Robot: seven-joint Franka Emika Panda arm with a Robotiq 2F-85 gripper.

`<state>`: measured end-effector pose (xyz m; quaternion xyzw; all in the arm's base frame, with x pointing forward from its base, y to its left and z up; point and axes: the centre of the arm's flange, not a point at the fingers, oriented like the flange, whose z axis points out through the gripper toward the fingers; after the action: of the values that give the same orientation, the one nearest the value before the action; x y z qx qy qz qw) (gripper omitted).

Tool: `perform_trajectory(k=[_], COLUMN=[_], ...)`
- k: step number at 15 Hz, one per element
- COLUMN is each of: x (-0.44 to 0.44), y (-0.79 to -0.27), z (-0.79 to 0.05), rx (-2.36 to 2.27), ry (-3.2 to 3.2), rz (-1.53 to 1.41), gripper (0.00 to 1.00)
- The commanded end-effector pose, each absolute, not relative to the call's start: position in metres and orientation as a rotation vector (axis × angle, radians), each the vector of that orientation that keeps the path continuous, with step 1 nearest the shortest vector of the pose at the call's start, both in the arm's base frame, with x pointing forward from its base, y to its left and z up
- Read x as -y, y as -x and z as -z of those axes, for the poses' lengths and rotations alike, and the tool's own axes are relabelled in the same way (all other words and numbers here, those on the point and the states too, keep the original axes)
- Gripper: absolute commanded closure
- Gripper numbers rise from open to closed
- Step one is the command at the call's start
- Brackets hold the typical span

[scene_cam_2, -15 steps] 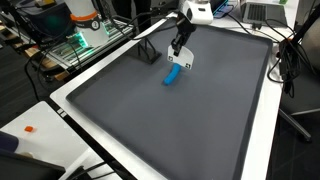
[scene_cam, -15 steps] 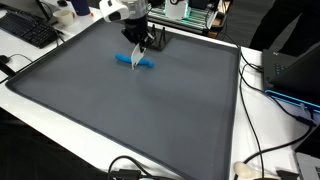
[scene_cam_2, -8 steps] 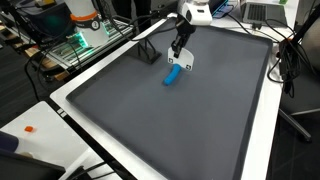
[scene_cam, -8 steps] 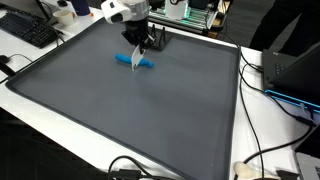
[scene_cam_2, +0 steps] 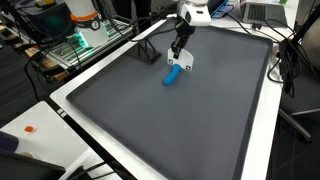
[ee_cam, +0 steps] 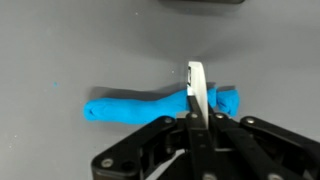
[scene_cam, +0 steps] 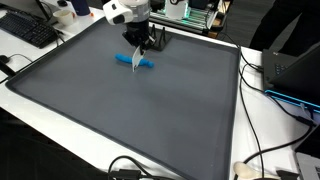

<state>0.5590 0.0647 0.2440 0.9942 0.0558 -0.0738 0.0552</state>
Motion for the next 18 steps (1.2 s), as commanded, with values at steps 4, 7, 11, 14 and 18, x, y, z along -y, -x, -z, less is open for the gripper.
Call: perform_trajectory(k=[4,7,11,14,18], x=[-0.057,-0.055,-0.053,-0.053,-0.052], y=[-0.55,-0.548,-0.545,-0.541,-0.536], z=[-0.218,-0.215,-0.216,-0.22,-0.224], rx=[-0.179,-0.174,-0.166,-0.164,-0.157], ry=[-3.004,-3.003,-3.0,-3.004,-3.005], rz=[0.242,0.267,0.305,0.337,0.372], gripper=[0.99,0.99,0.99,0.99,0.99])
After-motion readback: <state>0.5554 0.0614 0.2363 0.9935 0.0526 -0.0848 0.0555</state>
